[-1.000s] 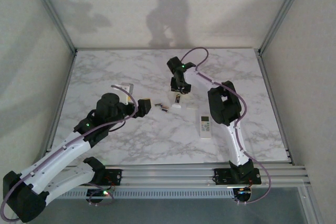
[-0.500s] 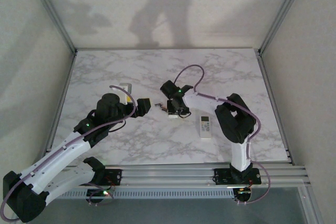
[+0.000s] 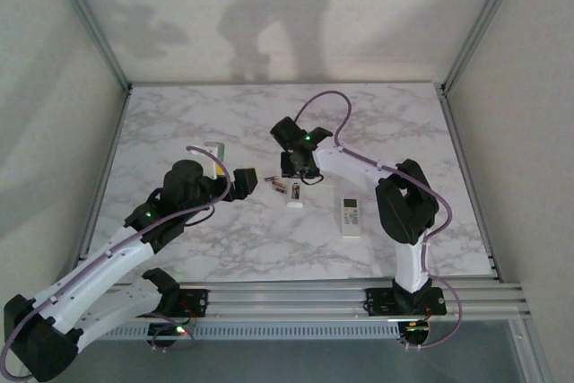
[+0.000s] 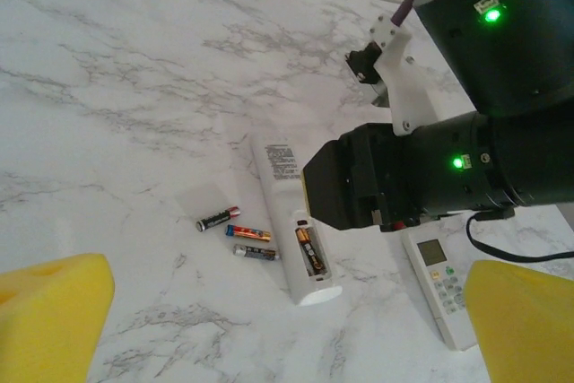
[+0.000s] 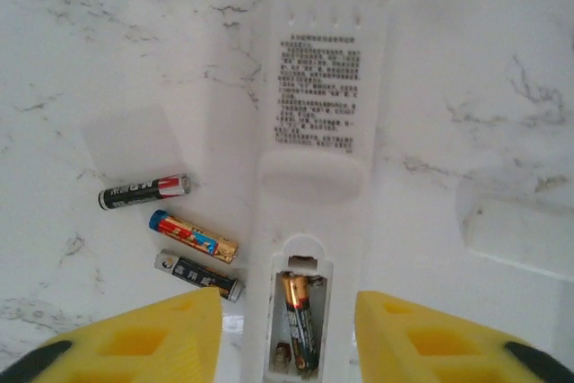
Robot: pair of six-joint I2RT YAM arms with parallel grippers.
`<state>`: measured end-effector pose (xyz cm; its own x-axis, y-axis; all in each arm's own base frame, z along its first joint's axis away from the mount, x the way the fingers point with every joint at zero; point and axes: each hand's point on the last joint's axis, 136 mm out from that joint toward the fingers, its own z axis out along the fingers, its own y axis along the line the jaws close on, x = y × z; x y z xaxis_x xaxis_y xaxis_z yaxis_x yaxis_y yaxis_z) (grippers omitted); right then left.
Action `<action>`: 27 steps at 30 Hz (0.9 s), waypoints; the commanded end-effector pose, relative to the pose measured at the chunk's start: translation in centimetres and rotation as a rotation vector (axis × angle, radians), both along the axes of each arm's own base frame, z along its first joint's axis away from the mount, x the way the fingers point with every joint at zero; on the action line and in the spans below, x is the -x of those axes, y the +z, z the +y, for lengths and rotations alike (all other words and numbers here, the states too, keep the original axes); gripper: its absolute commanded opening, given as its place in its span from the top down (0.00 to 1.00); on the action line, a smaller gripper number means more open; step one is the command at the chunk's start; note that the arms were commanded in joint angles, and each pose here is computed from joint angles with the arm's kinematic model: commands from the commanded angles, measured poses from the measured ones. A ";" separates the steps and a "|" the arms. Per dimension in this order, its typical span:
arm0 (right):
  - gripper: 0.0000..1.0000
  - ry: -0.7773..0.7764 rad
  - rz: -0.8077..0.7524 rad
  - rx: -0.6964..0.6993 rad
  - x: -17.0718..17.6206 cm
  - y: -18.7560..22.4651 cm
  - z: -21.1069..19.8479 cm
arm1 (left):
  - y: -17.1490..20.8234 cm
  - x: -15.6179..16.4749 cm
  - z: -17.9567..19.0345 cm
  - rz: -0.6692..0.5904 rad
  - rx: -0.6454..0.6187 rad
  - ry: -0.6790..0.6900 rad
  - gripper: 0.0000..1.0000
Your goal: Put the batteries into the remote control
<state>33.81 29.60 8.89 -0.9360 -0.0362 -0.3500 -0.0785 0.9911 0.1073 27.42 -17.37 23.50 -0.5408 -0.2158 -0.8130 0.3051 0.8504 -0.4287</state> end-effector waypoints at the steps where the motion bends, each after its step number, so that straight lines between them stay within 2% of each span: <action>1: 0.73 0.011 0.092 0.037 1.4 -2.6 -0.4 | 0.8 0.1 0.2 -0.020 0.015 0.011 0.01; 4: 0.81 0.034 0.108 0.053 2.1 -3.4 -0.4 | 0.7 0.1 0.2 -0.020 0.015 0.011 0.01; 11: 0.81 0.072 0.116 0.147 2.6 -4.4 -1.1 | 0.2 0.1 0.1 -0.018 0.006 0.003 0.01; 27: 0.82 0.121 0.188 0.188 4.0 -6.9 -0.5 | -0.2 0.1 0.1 -0.021 0.000 0.000 0.00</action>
